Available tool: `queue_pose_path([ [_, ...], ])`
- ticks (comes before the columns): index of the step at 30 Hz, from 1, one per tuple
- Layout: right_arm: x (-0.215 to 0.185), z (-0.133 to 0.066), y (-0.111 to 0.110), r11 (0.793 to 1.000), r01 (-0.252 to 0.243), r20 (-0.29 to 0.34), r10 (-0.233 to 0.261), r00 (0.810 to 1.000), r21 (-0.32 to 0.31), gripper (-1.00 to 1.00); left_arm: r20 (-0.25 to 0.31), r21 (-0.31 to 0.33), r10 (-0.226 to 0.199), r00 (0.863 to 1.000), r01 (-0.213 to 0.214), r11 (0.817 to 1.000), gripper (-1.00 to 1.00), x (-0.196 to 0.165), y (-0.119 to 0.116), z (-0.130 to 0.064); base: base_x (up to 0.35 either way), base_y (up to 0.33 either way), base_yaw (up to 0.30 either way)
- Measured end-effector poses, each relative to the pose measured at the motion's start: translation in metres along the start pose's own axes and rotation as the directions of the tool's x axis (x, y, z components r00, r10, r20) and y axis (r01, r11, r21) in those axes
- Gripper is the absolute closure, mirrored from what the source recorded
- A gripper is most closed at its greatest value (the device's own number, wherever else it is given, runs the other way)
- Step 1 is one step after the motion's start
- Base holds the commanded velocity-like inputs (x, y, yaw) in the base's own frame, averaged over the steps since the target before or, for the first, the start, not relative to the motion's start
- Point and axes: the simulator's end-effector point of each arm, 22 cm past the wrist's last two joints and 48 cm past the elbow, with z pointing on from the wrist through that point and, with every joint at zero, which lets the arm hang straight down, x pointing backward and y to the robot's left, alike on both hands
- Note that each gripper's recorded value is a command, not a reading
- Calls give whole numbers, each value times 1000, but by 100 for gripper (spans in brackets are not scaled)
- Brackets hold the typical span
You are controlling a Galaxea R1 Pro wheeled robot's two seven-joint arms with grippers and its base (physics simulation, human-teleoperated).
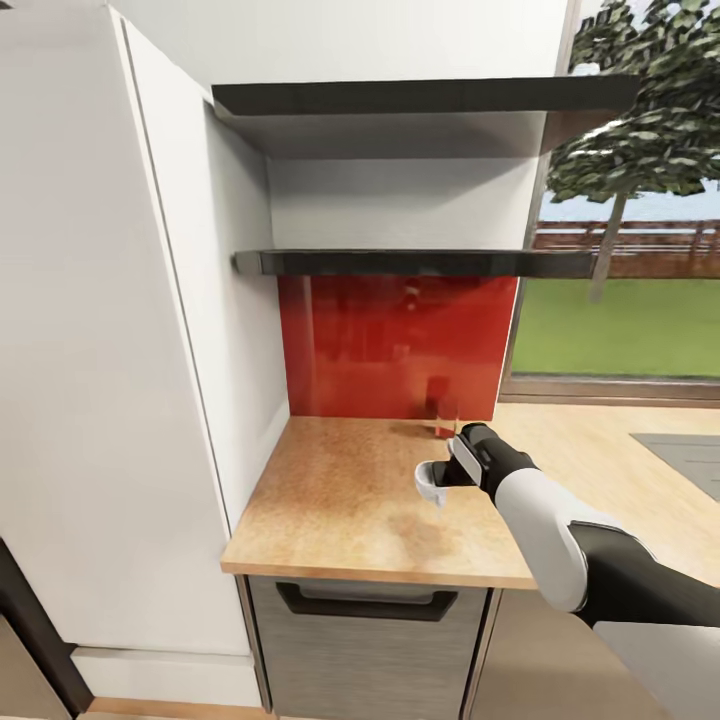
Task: Set up a coffee station on the kitchen countertop: keep the coffee maker on the countertop, move the bottle of coffee from the kitchen shelf to the counter next to the coffee maker, place a paper coffee filter on top of the coffee maker, put the saucer next to the coffee maker with the coffee cup on the saucer, and place the electric kettle next to the coffee maker.
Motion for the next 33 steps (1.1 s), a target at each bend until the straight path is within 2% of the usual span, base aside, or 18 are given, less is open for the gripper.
queue_pose_path([
  [7,-1,-6,-1,1000,-3,-2,3,1000,-1,100,1,-3,-4,1000,4,1000,-100,-3,2,-6,0,0,-37],
  [26,0,-8,-3,1000,-7,-4,7,1000,0,100,2,-4,-3,1000,3,1000,-100,-4,3,-7,0,0,-256],
  [33,-2,-14,-3,1000,-6,1,6,1000,0,100,0,0,3,1000,-3,1000,-100,-6,3,-13,0,0,-52],
])
